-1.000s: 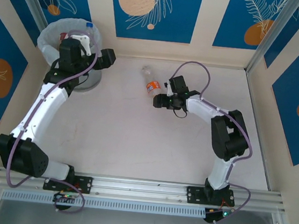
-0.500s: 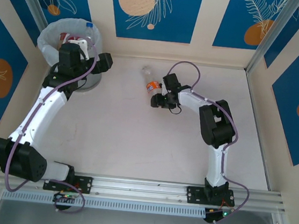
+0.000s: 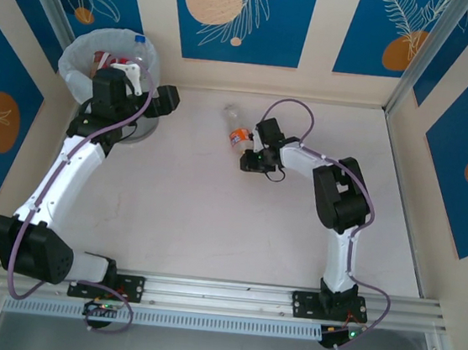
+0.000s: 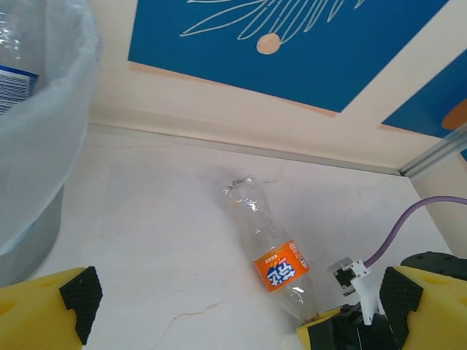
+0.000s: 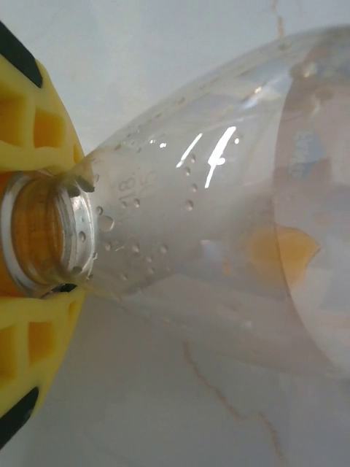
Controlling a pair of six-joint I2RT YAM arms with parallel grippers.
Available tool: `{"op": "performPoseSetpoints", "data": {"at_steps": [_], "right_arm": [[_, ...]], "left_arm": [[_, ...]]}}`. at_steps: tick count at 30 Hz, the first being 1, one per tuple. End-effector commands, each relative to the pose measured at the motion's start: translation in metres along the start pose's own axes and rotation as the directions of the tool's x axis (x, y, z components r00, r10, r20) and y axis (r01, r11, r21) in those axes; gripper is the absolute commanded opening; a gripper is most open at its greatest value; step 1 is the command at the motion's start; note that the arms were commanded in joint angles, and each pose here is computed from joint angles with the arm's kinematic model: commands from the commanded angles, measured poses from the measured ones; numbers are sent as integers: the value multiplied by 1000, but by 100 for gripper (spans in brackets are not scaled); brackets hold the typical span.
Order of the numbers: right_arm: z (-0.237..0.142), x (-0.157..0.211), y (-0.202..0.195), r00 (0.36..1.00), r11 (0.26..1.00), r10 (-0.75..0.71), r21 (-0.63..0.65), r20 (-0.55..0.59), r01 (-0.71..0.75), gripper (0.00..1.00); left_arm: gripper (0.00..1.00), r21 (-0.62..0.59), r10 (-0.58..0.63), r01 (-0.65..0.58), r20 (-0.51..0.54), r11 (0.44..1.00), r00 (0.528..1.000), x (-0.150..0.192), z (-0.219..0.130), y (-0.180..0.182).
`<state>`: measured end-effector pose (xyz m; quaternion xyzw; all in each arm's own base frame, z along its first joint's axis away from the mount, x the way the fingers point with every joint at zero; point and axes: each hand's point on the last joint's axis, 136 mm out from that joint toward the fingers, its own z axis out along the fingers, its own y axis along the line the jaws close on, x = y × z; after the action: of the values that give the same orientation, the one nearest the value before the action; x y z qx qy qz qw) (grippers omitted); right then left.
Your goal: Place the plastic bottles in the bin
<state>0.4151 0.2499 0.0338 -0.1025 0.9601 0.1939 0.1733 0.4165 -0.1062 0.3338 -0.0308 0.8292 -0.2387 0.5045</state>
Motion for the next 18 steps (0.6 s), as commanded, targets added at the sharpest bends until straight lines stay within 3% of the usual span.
{"op": "performPoseSetpoints", "data": {"at_steps": [1,11,18], "right_arm": [[-28,-4,19,998,998,-17,-58,59,21,2],[-90,2,40,974,990,-4,-137,228,36,0],[-130,2,64,942,964,22,-258,335,69,0]], "left_arm": [[99,74,20,-19,-17,997,1000,4,1,-12],[99,291,-96,131,-133,948,986,24,18,-44],[99,425,-86,167,-203,890,975,37,26,-74]]}}
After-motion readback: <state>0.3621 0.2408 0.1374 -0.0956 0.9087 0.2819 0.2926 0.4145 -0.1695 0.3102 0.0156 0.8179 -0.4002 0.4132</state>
